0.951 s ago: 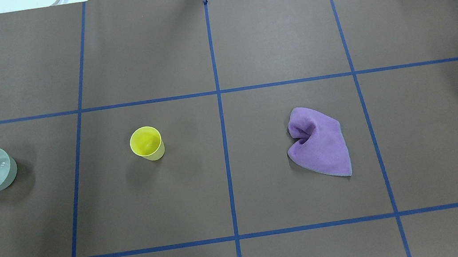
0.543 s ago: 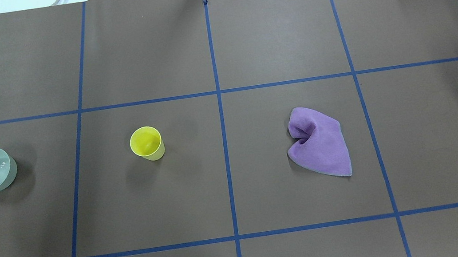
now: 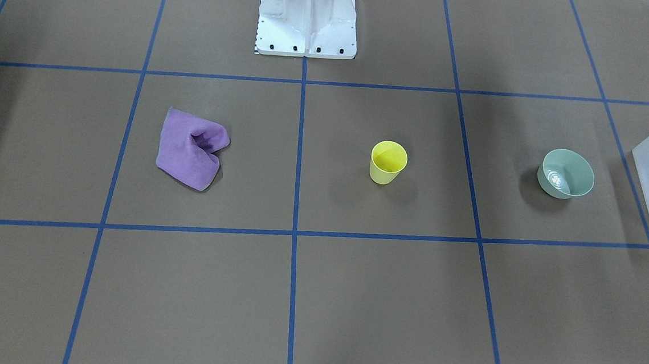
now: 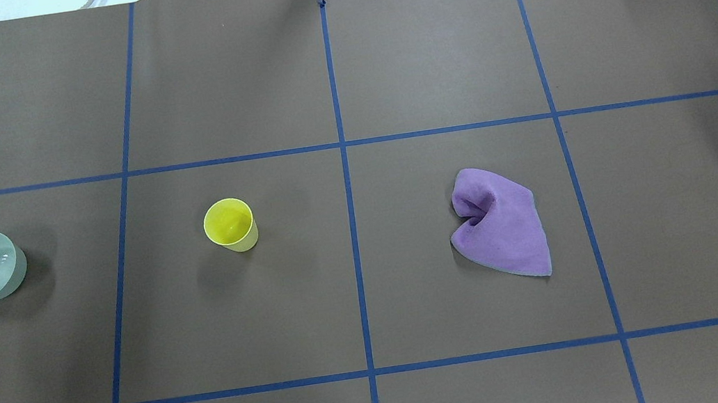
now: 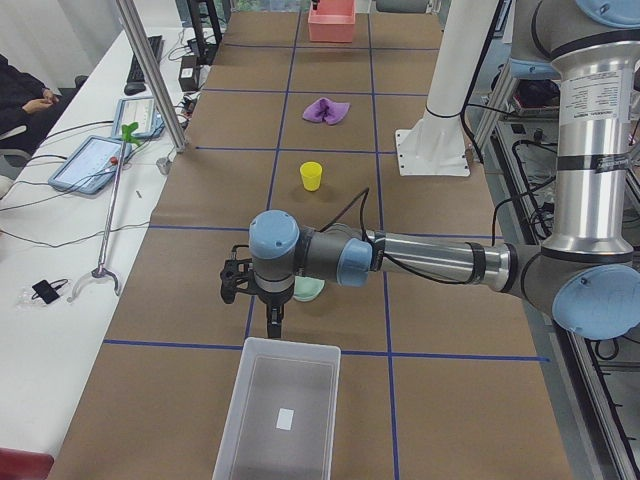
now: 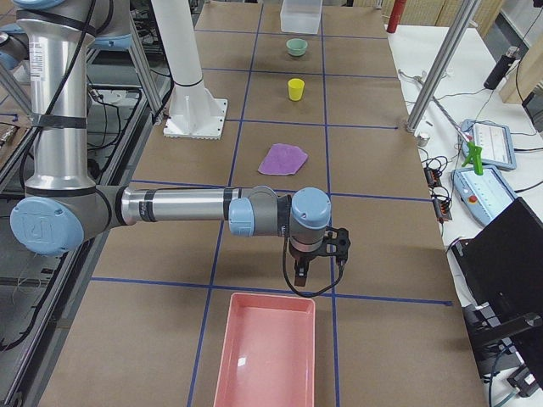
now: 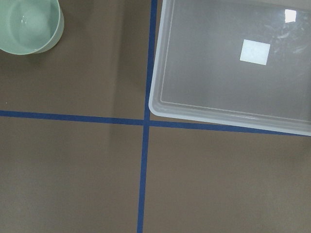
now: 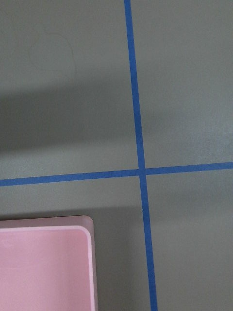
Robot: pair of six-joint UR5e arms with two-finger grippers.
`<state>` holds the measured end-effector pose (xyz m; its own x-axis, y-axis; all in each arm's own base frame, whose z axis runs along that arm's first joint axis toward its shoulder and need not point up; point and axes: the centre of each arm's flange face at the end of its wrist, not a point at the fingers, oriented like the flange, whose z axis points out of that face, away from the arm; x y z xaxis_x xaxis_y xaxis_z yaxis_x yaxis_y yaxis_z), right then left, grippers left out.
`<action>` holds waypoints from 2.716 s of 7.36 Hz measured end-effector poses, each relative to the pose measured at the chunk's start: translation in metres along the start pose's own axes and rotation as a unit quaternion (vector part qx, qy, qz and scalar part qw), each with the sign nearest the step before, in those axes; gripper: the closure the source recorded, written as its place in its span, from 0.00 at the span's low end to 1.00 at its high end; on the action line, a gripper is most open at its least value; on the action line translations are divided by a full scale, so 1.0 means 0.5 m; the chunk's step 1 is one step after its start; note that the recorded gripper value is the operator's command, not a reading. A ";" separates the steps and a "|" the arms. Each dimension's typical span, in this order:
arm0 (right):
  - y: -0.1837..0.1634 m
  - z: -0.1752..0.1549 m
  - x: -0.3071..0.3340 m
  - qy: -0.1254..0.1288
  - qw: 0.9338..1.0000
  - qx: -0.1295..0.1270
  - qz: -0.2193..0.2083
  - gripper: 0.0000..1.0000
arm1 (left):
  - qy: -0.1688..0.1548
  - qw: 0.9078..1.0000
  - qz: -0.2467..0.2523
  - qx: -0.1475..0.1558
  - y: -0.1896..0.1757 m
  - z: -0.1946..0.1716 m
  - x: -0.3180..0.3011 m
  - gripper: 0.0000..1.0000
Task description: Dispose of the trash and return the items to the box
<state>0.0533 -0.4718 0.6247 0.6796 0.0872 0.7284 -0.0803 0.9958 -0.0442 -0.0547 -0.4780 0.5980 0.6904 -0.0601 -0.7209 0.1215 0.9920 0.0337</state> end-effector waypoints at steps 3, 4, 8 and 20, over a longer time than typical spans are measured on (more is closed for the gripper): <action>0.000 -0.003 -0.004 -0.001 1.000 0.001 -0.002 0.00 | -0.001 1.000 -0.001 -0.001 -0.002 0.004 -0.004 0.01; 0.000 -0.003 -0.004 -0.001 1.000 0.002 -0.002 0.00 | 0.000 1.000 -0.001 -0.001 -0.003 0.002 -0.001 0.01; 0.000 -0.004 -0.005 -0.003 1.000 0.001 -0.002 0.00 | 0.001 1.000 0.008 0.005 -0.020 -0.007 0.019 0.01; 0.000 0.003 -0.005 -0.014 1.000 -0.004 0.001 0.00 | 0.106 0.989 -0.098 -0.022 -0.041 0.045 0.674 0.01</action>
<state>0.0504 -0.4721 0.6237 0.6589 0.0887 0.7470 -0.0763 0.9958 -0.0510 0.1917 -0.5209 0.3699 0.4901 -0.2323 -0.8401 0.2046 0.9676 -0.1482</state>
